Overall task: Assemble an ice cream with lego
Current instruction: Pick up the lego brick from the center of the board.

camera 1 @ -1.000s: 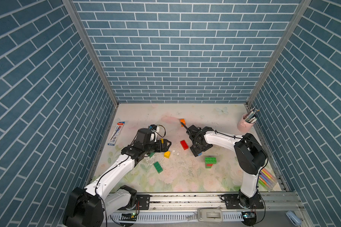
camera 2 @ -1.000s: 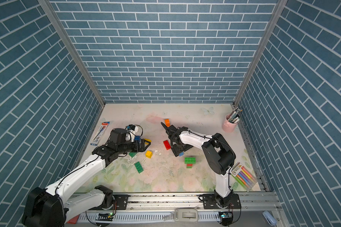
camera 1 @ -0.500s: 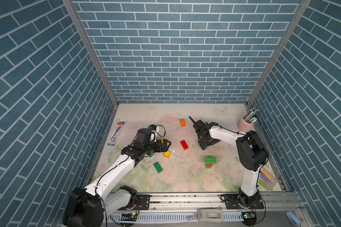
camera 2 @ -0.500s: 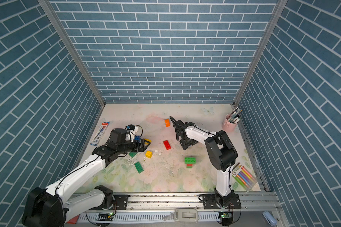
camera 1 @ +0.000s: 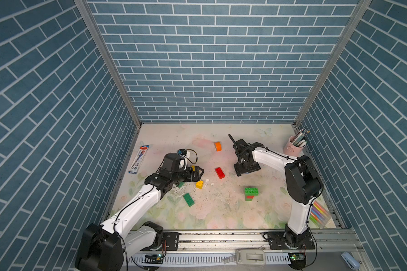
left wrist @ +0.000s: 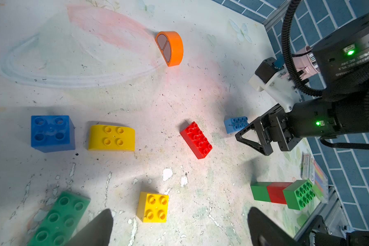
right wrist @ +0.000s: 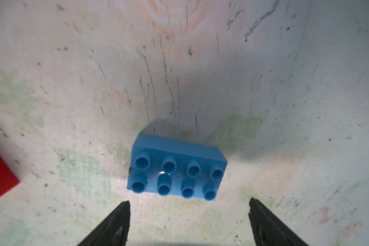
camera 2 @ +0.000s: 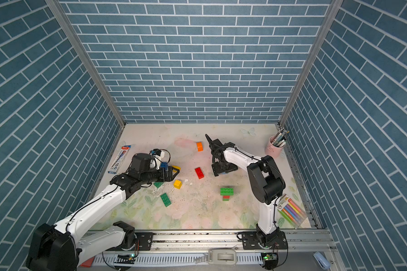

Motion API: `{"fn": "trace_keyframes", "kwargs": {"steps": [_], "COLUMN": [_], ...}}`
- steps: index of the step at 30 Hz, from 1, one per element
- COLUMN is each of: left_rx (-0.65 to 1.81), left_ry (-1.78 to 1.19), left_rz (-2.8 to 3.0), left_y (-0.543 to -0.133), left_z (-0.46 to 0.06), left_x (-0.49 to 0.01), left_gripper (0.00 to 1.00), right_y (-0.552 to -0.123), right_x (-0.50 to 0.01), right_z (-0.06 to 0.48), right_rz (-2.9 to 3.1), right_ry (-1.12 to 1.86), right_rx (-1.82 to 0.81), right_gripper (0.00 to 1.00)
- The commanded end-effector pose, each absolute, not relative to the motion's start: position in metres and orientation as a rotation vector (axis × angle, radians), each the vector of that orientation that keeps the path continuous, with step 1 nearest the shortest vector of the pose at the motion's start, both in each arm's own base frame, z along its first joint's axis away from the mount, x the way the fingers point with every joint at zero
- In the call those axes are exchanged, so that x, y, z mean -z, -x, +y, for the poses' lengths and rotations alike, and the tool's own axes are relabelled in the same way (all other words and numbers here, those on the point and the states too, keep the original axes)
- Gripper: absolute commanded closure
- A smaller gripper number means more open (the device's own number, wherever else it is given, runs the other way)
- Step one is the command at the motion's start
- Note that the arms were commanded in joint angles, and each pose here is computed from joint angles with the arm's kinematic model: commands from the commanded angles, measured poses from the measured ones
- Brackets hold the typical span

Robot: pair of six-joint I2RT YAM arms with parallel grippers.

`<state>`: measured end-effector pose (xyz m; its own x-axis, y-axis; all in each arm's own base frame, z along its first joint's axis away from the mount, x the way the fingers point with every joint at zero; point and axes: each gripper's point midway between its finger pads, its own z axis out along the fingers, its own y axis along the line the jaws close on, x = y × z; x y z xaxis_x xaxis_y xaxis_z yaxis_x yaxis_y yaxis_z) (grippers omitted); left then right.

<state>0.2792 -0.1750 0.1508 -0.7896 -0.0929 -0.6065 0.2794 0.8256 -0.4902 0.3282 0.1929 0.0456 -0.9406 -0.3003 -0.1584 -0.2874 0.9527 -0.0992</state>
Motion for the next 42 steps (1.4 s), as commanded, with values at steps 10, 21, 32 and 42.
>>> {"fn": "trace_keyframes", "kwargs": {"steps": [10, 21, 32, 42], "left_rx": [0.741, 0.734, 0.741, 0.746], "left_ry": [-0.151, -0.15, -0.152, -0.153], "left_rz": [2.382, 2.383, 2.381, 2.379], "left_y": [-0.276, -0.276, -0.276, -0.276], "left_z": [-0.173, -0.172, -0.173, -0.173], "left_x": [-0.146, -0.146, -0.146, -0.147], "left_gripper": [0.0, 0.0, 0.0, 0.01], "right_y": [-0.345, -0.348, -0.341, -0.342], "right_x": [-0.035, -0.029, -0.041, -0.031], "right_z": [0.197, 0.196, 0.186, 0.185], "right_rz": [2.954, 2.955, 2.938, 2.939], "right_ry": [0.212, 0.101, 0.003, -0.239], "right_rx": [-0.008, 0.005, 0.032, 0.023], "right_gripper": [0.13, 0.17, 0.16, 0.15]}}
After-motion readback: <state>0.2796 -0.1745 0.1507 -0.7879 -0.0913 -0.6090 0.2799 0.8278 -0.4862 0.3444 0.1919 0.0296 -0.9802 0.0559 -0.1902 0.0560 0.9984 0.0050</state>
